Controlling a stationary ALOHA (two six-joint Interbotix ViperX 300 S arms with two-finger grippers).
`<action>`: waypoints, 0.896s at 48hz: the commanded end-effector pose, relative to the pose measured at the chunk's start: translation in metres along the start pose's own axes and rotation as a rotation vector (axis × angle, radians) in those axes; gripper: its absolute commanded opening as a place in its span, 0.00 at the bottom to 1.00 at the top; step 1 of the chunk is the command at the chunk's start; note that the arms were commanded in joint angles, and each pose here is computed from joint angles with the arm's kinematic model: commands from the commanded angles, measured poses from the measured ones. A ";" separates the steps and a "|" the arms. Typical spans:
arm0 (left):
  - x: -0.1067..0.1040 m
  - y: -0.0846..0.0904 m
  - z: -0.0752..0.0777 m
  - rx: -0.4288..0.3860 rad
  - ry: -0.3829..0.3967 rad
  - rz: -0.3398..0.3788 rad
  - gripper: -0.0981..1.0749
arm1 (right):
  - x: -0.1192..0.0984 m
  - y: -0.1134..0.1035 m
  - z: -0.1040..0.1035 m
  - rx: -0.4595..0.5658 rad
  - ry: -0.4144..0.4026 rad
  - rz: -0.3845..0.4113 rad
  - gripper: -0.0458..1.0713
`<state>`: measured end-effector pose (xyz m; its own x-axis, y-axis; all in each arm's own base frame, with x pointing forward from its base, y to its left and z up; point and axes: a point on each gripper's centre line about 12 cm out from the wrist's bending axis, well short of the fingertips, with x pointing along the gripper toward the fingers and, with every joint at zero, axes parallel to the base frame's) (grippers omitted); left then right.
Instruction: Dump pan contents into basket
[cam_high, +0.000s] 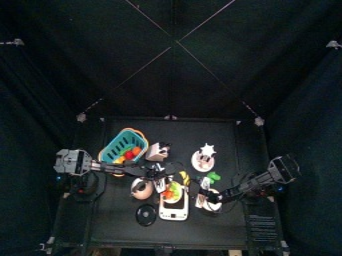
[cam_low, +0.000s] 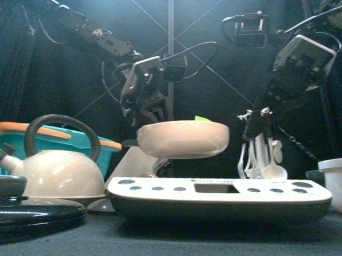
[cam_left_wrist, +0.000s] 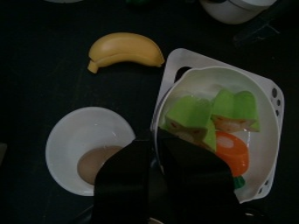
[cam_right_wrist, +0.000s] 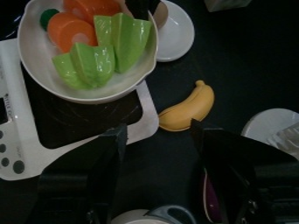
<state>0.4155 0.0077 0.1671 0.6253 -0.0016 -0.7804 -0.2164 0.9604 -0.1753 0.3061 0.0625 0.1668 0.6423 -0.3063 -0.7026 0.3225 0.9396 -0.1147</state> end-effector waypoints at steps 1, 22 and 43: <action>-0.012 -0.003 0.012 -0.005 -0.049 -0.012 0.54 | -0.004 0.001 0.006 0.008 -0.016 0.010 0.86; -0.068 0.026 0.020 -0.055 -0.043 0.039 0.54 | -0.006 -0.001 0.005 0.009 -0.019 0.009 0.86; -0.159 0.075 0.019 -0.129 -0.139 0.137 0.53 | -0.003 -0.003 0.005 0.006 -0.017 0.000 0.86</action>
<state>0.3291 0.0751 0.2657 0.6330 0.1311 -0.7630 -0.3724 0.9156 -0.1517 0.3047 0.0597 0.1652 0.6376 -0.3123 -0.7042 0.3239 0.9381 -0.1228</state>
